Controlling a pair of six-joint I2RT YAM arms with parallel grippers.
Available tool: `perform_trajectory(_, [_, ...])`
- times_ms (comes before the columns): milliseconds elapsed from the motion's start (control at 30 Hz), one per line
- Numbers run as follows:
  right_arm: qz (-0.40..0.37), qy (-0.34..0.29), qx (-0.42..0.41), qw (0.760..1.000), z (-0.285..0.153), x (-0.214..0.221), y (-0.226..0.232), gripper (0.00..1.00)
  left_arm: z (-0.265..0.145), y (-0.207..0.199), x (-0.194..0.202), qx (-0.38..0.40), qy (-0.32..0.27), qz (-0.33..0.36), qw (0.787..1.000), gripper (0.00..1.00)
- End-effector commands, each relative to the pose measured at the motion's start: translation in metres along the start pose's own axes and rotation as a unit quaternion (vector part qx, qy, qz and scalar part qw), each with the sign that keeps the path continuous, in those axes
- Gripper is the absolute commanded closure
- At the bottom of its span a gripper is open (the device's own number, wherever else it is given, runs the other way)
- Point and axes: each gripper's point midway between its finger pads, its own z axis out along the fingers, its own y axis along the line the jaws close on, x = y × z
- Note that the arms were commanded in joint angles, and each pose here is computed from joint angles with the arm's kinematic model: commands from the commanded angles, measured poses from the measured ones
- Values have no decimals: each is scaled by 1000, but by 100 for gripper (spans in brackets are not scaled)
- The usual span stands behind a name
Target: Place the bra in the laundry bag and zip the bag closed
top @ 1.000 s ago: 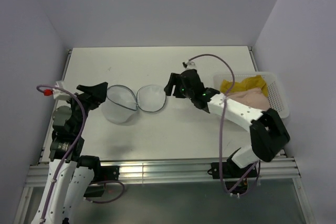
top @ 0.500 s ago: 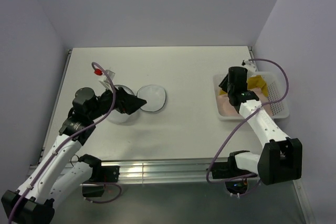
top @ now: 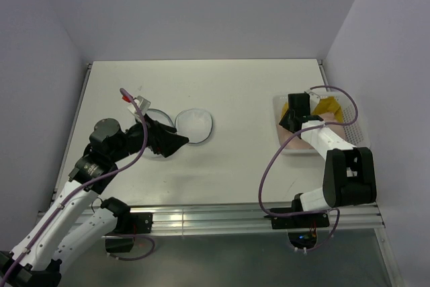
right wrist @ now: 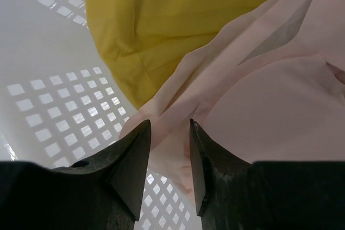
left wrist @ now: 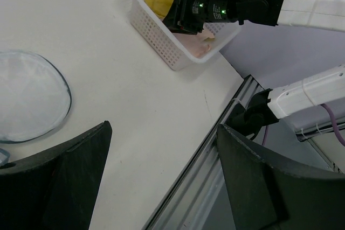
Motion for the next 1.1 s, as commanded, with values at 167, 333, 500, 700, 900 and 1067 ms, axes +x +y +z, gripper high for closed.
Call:
perform_trajectory(167, [-1, -10, -35, 999, -2, -13, 17, 48, -2, -4, -16, -5, -22, 21, 1000, 14])
perform_trajectory(333, [4, -34, -52, 998, -11, -22, 20, 46, 1, -1, -14, -10, -17, 17, 1000, 14])
perform_trajectory(500, [3, -19, -50, 999, -7, -14, 19, 46, 3, 1, -12, -11, -12, 14, 1000, 15])
perform_trajectory(700, [5, 2, -58, 998, -1, 2, 19, 48, 4, 3, -12, -13, -11, 13, 1000, 15])
perform_trajectory(900, [-1, 21, -46, 999, 8, 10, 18, 49, 3, 5, -12, -16, -13, 12, 1000, 15])
perform_trajectory(1067, [10, 7, -40, 999, 9, -2, 18, 76, 5, 7, -11, -17, -11, 8, 1000, 15])
